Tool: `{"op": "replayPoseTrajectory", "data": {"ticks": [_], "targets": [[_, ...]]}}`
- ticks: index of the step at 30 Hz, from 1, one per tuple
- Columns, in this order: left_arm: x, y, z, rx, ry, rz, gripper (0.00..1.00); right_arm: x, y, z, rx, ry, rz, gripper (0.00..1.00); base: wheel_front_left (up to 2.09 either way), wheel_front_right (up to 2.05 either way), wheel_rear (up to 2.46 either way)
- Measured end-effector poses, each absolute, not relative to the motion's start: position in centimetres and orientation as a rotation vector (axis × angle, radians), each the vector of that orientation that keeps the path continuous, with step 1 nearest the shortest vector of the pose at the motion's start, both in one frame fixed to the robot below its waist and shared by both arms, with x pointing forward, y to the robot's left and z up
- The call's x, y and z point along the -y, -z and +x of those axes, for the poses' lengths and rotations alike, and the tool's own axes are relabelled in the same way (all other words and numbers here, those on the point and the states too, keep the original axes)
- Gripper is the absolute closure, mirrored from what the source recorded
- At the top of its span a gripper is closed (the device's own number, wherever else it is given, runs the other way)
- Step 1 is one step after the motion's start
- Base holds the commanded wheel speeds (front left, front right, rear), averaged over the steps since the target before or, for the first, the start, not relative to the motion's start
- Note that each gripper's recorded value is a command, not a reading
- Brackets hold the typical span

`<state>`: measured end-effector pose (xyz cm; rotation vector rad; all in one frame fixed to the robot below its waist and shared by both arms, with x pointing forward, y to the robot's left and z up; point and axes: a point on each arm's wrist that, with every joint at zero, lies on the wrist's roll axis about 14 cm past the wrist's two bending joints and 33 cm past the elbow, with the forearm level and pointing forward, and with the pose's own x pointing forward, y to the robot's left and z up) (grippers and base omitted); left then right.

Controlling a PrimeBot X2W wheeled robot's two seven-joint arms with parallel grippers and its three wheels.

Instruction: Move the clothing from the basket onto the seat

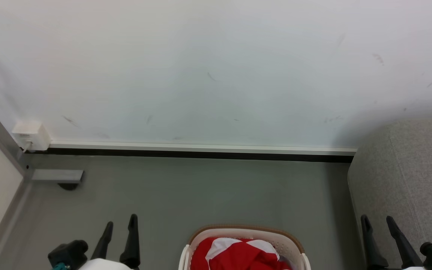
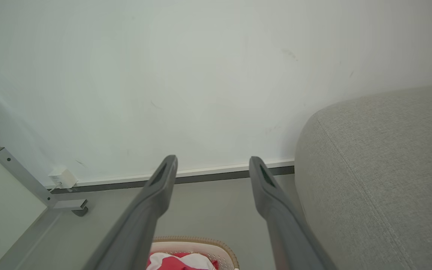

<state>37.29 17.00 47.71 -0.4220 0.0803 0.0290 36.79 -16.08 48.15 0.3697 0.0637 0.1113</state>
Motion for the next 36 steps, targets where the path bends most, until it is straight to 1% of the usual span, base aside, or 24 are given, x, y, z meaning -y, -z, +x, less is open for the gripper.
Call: {"op": "replayPoseTrajectory", "data": {"ticks": [19, 36], "targets": [[-16.5, -48.6, 36.9, -0.03, 0.022, -0.222, 0.0, 16.9, -47.9, 36.7, -0.043, -0.095, 0.236, 0.0, 0.0, 0.0, 0.0], [-16.0, -48.6, 36.5, -0.007, 0.054, -0.103, 0.0, 17.0, -47.1, 36.1, -0.048, -0.084, 0.19, 0.0, 0.0, 0.0, 0.0]]}}
